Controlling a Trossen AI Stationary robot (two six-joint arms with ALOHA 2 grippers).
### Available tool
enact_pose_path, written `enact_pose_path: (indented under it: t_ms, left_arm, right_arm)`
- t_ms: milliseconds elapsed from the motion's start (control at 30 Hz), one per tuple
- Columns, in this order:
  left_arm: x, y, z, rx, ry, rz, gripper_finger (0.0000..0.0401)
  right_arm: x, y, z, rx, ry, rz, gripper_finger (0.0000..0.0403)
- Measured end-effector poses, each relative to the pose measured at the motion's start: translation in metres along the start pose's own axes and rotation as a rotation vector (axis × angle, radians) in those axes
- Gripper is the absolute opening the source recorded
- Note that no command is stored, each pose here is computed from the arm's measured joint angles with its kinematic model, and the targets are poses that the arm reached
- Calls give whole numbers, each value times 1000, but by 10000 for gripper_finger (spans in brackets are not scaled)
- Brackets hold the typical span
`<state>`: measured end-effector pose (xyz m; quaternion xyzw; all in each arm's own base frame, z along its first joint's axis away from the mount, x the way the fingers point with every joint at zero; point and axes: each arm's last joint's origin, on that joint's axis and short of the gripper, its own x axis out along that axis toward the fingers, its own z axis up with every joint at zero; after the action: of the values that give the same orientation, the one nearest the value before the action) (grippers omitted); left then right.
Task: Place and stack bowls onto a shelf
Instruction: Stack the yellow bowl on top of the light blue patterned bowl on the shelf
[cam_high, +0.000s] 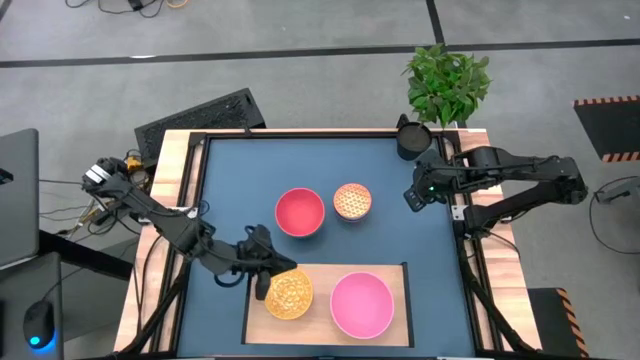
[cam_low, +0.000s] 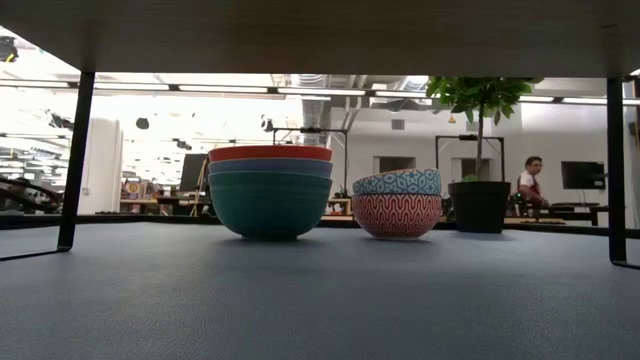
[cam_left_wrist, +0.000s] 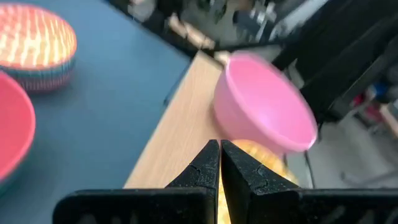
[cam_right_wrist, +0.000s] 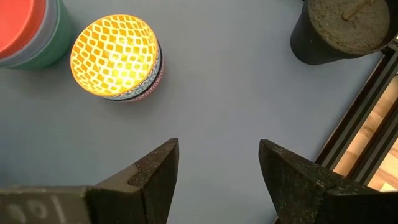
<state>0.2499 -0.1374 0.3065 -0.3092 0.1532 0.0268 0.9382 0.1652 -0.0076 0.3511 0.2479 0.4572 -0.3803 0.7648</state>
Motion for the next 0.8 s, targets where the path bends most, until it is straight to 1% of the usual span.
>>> enact_pose_path:
  t_ms: [67,367,433,533,667,733,800]
  left_arm:
    - [4,0,-3,-1,13,1,0]
    - [3,0,-2,-14,-5,5,0]
    - [2,-2,1,-30,-25,-17,0]
    - [-5,-11,4,-46,-68,-82,0]
    - [-16,-22,-5,-16,-46,-117,0]
    - [-19,-24,-13,-18,-20,-118,0]
    - [-20,-23,-19,-25,0,-95,0]
  right_arm:
    - [0,0,0,0,0,0,249]
    - [0,0,0,0,0,0,249]
    - [0,0,0,0,0,0,249]
    - [0,0,0,0,0,0,249]
    - [0,0,0,-1,0,1,249]
    - [0,0,0,-1,0,1,249]
    - [0,0,0,-1,0,0,249]
